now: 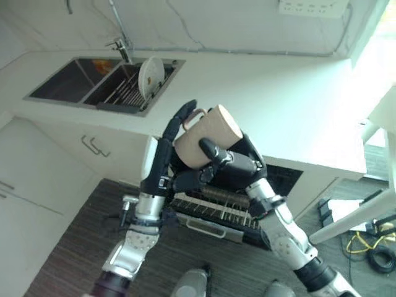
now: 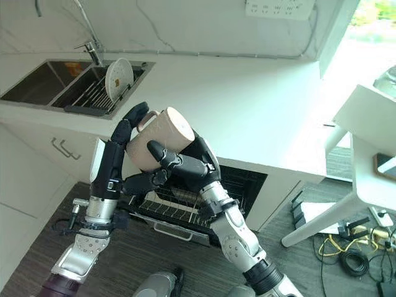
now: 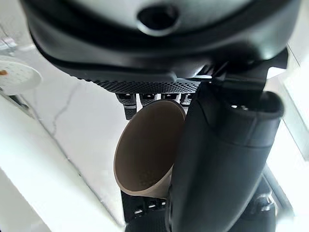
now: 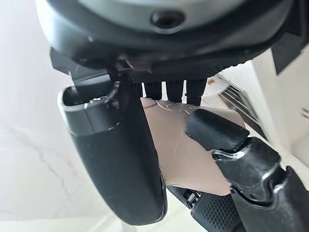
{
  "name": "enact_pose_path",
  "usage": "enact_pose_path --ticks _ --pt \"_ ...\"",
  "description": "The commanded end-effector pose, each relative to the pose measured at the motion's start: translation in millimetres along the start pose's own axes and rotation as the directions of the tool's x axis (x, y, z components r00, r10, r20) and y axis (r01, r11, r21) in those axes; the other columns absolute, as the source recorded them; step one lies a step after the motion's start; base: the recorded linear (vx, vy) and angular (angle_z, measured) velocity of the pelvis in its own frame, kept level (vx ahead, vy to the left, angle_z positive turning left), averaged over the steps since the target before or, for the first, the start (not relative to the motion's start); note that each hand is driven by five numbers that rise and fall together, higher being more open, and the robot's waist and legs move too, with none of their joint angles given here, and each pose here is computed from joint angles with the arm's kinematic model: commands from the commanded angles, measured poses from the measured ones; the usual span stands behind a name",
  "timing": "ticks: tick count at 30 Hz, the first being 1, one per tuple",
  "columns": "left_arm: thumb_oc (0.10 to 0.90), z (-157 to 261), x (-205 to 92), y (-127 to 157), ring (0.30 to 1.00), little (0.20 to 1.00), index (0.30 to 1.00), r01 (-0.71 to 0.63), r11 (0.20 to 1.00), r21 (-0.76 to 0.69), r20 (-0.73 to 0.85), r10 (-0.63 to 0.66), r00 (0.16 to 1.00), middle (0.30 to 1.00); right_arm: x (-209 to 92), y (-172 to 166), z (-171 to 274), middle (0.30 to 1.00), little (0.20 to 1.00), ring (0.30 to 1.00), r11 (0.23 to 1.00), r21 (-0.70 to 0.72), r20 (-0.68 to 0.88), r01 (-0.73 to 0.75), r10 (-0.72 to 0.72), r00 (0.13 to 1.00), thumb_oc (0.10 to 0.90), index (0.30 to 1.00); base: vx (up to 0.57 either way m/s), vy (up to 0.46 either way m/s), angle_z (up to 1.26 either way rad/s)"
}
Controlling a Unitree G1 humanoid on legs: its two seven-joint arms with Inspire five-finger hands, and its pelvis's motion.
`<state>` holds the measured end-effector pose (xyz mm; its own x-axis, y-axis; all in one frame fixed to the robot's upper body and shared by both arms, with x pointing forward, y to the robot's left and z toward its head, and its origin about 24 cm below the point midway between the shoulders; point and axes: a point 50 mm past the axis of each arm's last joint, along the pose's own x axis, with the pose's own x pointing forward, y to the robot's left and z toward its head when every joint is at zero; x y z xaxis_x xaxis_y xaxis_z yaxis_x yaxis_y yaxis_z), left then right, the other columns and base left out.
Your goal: Place the dishes in the dishwasher.
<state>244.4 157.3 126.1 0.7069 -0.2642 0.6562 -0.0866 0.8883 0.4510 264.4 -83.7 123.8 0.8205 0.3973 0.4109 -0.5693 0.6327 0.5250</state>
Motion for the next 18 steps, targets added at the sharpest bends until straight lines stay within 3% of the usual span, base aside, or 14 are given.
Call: enact_pose_path --ticks 1,5,9,14,18 --pt "0.800 -3.7 -10.6 60.0 0.900 0.900 0.900 -0.164 0.956 0.245 0.008 0.168 0.986 0.900 4.6 6.6 90.7 0.300 0.300 0.300 0.995 -0.077 0.472 -0.068 0.097 0.877 0.400 0.300 -0.01 0.139 -0.34" --pt "0.800 2.1 -14.5 66.9 0.900 0.900 0.900 -0.161 0.935 0.315 0.038 0.157 0.987 0.900 -3.9 -1.4 89.2 0.300 0.300 0.300 0.994 -0.080 0.458 -0.077 0.105 0.883 0.400 0.300 -0.07 0.071 -0.38" --pt "0.800 4.7 -8.0 67.2 0.900 0.900 0.900 -0.115 0.956 0.269 0.016 0.115 0.993 0.900 -3.6 1.8 85.6 0.300 0.300 0.300 0.982 -0.168 0.443 -0.085 0.152 0.883 0.400 0.300 -0.06 -0.055 -0.41" --pt "0.800 3.8 -14.0 66.1 0.900 0.900 0.900 -0.025 0.985 0.168 -0.048 0.034 0.998 0.900 -5.4 -7.5 90.1 0.300 0.300 0.300 0.978 -0.193 0.409 -0.079 0.154 0.899 0.400 0.300 -0.03 -0.050 -0.08" --pt "0.800 -1.7 -16.8 64.0 0.900 0.900 0.900 0.060 0.996 -0.063 -0.123 -0.067 0.990 0.900 -6.8 -12.4 93.4 0.300 0.300 0.300 0.978 -0.202 0.415 -0.048 0.130 0.901 0.400 0.300 -0.02 -0.010 -0.01"
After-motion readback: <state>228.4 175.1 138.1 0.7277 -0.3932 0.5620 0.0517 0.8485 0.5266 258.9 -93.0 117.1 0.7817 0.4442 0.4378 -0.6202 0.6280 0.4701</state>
